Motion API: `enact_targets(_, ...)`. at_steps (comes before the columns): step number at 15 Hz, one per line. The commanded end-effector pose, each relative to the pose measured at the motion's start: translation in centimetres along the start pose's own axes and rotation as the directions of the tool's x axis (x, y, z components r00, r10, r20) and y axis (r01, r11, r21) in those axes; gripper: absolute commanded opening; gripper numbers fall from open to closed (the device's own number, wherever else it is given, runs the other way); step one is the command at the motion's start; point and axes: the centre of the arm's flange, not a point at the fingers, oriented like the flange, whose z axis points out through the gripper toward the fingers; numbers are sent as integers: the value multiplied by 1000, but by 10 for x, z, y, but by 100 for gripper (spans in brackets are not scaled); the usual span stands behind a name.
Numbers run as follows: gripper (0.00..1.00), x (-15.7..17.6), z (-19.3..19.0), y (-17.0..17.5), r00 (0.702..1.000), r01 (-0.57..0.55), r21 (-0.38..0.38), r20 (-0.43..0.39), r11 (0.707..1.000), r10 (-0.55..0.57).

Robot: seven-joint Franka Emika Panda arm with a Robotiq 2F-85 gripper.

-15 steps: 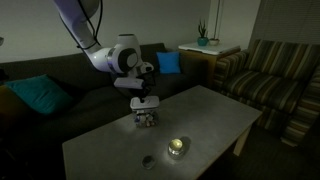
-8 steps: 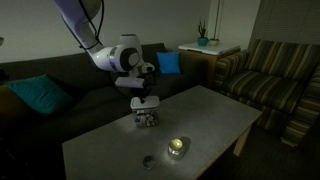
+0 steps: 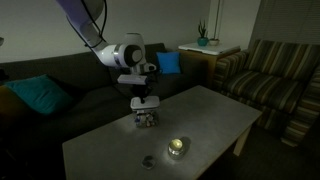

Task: Put the white lid on top of the clear storage jar then press down the button on the lid

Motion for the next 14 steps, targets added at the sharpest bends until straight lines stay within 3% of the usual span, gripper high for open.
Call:
enact_targets(1,0,4,50,6,999,18,16,38,1000,-18)
enact_targets(7,0,13,65,10,995,28,43,96,999,-32)
enact_targets(14,0,7,34,14,996,30,12,84,999,-31)
